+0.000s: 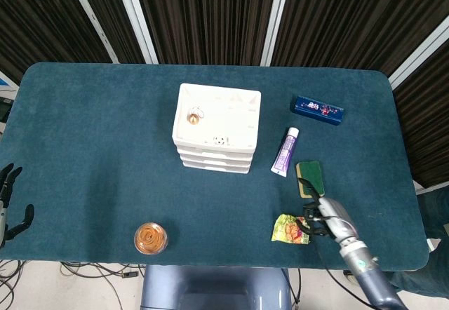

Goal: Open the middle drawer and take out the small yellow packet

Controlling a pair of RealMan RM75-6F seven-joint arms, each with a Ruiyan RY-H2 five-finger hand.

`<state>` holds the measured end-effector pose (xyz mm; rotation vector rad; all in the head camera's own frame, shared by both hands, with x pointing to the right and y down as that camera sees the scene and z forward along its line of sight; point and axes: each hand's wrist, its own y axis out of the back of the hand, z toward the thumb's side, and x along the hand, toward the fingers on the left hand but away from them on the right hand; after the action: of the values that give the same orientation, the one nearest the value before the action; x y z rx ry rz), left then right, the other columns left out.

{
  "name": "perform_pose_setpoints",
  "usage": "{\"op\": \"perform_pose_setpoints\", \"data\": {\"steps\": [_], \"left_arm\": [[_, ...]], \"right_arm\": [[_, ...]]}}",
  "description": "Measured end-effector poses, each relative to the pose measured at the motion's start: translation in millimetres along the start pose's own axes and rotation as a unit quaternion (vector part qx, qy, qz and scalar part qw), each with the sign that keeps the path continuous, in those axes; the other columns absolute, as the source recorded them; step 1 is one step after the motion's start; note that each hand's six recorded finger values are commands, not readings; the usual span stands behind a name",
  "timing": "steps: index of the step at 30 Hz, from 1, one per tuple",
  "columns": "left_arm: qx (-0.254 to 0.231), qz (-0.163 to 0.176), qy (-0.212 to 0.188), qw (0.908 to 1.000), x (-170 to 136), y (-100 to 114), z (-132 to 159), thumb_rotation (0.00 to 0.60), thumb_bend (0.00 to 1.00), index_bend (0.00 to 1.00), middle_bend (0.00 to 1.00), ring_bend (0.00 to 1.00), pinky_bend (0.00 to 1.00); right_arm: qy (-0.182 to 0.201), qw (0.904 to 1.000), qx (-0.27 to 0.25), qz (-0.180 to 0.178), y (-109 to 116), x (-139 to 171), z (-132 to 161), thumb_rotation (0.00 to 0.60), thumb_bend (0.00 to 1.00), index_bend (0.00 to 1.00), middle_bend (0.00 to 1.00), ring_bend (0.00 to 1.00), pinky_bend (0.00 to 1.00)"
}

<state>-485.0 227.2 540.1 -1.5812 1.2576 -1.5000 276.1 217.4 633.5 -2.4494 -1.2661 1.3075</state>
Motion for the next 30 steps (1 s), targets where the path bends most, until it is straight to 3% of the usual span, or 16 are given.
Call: {"op": "perform_pose_setpoints", "data": {"steps": [11,20,30], "left_arm": [[-0.006,-0.003,0.006,1.0,1,0,-4,0.6,0.46,0.04,0.02,0.0,0.0],[-0.008,-0.004,0.007,0.9999,2,0,-3,0.6,0.46,0.04,0.02,0.0,0.0],[-0.012,-0.007,0.009,0.9999,1,-1,-4,0.6,0.46,0.04,0.02,0.0,0.0]], "right_arm": [[0.026,0.9938,-0.103,0.031,-58,-40,43,0.6,0.48,0.0,0.75,0.96,0.94],[0.031,0.9923,-0.114,0.038,-82,-55,59,0.6,0.48,0.0,0.77,0.97,0.94],[0.029,0.9899,-0.12,0.069,-107,-80,72,0.6,0.48,0.0,0.78,0.97,0.94]]}}
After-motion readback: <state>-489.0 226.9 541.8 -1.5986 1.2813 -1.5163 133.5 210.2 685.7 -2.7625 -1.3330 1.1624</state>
